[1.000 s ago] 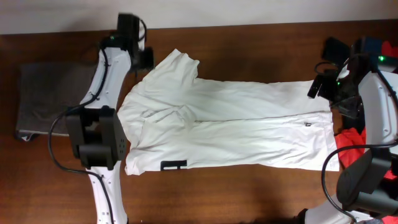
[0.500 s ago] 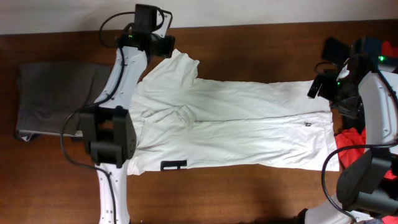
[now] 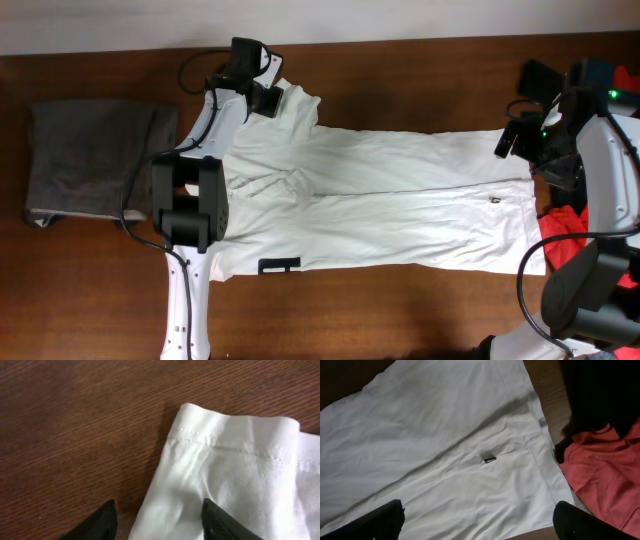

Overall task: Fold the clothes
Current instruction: 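Move the left gripper to the shirt's upper left corner and grasp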

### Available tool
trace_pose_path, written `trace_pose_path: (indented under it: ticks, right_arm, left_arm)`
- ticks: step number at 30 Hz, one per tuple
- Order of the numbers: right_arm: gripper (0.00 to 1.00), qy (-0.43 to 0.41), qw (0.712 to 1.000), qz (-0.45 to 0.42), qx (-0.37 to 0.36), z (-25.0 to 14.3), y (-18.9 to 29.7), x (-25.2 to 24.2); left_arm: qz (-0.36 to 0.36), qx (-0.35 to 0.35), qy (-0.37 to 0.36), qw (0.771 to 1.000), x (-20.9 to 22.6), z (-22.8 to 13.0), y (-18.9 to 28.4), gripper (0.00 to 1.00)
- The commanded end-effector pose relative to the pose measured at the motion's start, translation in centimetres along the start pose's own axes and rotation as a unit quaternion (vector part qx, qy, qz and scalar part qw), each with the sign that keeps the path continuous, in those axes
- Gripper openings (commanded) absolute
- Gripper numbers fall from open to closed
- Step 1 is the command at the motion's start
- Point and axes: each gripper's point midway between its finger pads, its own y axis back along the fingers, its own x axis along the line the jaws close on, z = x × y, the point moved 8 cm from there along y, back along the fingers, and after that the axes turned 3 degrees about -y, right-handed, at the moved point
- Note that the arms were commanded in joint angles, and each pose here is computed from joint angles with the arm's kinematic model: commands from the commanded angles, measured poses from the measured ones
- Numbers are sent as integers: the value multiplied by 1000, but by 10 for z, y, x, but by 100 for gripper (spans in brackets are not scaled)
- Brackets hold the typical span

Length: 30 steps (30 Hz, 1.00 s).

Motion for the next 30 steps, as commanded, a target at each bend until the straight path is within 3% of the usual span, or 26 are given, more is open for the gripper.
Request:
trace_pose_path:
  ticks: [1,10,17,20,25,30]
  right_arm:
    - [99,-1,1000,3,-12,1,8,1]
    - [99,-1,1000,3,-12,1,8,1]
    - [99,-1,1000,3,-12,1,8,1]
    - [99,-1,1000,3,-12,1,8,1]
    - [99,-1,1000,3,-12,1,8,1]
    - [99,-1,1000,3,-12,1,8,1]
  left_arm:
    - [-7,25,-7,1000,-3,-16,-19,48]
    - [-7,54,-6,999,-5,-29,-27,29]
    - [12,70,29,997,16,-39,-25,29]
    - [15,67,42,997,24,-40,-25,40]
    - [19,63,44,997,29,-39,-24,46]
    - [22,47,42,998,28,-33,-24,45]
